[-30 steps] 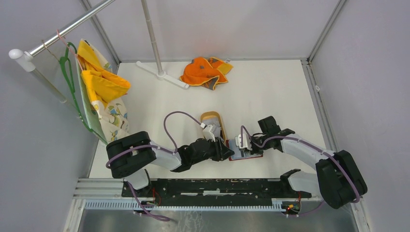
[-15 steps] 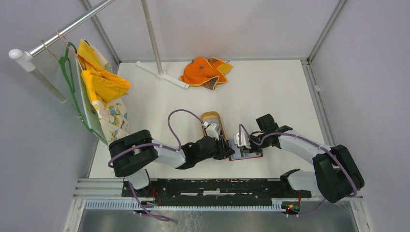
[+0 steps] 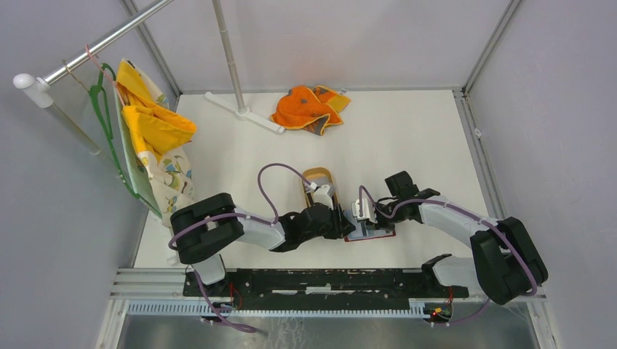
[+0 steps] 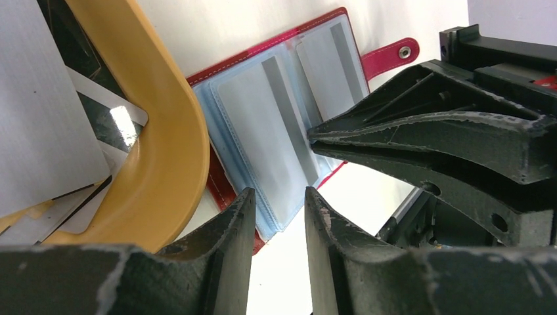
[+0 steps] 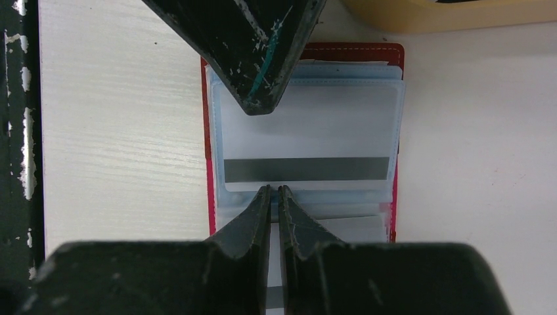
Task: Put the credit cards into the card holder
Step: Turn over the card slot in the card holder.
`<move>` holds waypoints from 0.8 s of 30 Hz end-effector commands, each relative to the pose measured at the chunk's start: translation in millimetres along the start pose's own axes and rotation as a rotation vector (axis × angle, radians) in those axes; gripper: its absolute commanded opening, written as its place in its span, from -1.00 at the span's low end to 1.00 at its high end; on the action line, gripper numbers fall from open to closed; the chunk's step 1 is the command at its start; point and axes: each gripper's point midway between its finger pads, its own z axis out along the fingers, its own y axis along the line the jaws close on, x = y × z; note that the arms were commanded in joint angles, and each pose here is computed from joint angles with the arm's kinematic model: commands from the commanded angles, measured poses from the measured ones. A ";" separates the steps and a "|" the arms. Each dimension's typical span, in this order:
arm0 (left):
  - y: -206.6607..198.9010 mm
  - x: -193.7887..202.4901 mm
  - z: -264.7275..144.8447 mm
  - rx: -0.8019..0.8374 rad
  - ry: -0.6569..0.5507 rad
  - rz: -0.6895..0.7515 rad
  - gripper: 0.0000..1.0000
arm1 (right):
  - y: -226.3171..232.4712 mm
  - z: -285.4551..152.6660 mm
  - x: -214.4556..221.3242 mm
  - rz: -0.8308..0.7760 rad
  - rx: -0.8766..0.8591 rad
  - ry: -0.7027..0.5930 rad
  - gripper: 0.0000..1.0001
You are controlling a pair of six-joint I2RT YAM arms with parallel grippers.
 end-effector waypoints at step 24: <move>-35.7 -14.4 9.2 0.104 -0.012 -0.039 -0.19 | 1.9 -0.9 17.6 0.030 0.006 0.088 -0.67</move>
